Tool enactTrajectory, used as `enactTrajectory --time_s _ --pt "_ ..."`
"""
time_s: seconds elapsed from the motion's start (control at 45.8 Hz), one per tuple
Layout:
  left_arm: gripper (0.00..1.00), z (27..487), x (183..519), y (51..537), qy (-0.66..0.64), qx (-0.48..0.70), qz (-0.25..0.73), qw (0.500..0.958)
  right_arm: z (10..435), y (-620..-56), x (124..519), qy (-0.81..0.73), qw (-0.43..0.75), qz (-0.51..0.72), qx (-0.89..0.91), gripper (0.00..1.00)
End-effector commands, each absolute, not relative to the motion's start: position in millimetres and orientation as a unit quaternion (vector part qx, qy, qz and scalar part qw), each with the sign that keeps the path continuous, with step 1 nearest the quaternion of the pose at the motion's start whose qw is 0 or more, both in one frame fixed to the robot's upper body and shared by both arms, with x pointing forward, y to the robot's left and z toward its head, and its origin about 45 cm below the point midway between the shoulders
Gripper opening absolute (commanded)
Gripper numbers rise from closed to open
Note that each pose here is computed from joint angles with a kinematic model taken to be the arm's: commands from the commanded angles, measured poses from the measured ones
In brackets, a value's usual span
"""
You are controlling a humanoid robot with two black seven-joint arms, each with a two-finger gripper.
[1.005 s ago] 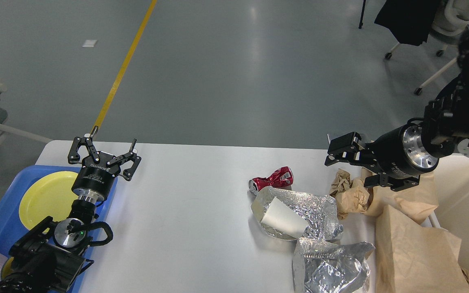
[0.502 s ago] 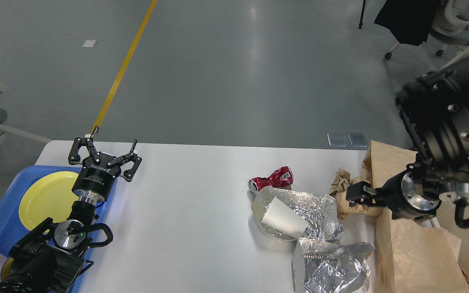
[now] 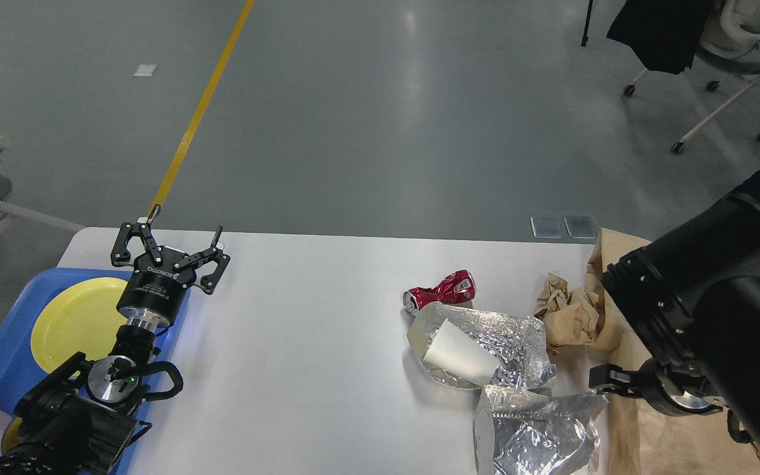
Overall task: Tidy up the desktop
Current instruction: 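Grasp the brown paper bag with the right gripper and lift it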
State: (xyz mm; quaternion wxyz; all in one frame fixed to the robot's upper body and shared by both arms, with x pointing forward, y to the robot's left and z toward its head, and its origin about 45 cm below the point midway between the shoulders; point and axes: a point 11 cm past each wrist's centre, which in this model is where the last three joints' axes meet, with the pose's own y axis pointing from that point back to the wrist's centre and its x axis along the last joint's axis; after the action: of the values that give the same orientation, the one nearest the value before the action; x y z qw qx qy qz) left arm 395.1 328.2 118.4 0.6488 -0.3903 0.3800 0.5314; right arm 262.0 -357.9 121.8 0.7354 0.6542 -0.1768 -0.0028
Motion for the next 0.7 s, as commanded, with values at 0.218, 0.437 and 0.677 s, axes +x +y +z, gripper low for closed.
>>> enactTrajectory --time_s 0.218,0.437,0.677 --pt "1.0 119 395 329 0.379 -0.391 0.531 0.649 86 -362 259 -0.187 0.731 0.047 0.655 0.67" --pt "1.0 119 395 329 0.379 -0.391 0.531 0.649 87 -366 261 -0.18 0.739 0.08 0.644 0.0" --pt "1.0 119 395 329 0.379 -0.392 0.53 0.65 94 -378 263 -0.194 0.744 0.082 0.633 0.0"
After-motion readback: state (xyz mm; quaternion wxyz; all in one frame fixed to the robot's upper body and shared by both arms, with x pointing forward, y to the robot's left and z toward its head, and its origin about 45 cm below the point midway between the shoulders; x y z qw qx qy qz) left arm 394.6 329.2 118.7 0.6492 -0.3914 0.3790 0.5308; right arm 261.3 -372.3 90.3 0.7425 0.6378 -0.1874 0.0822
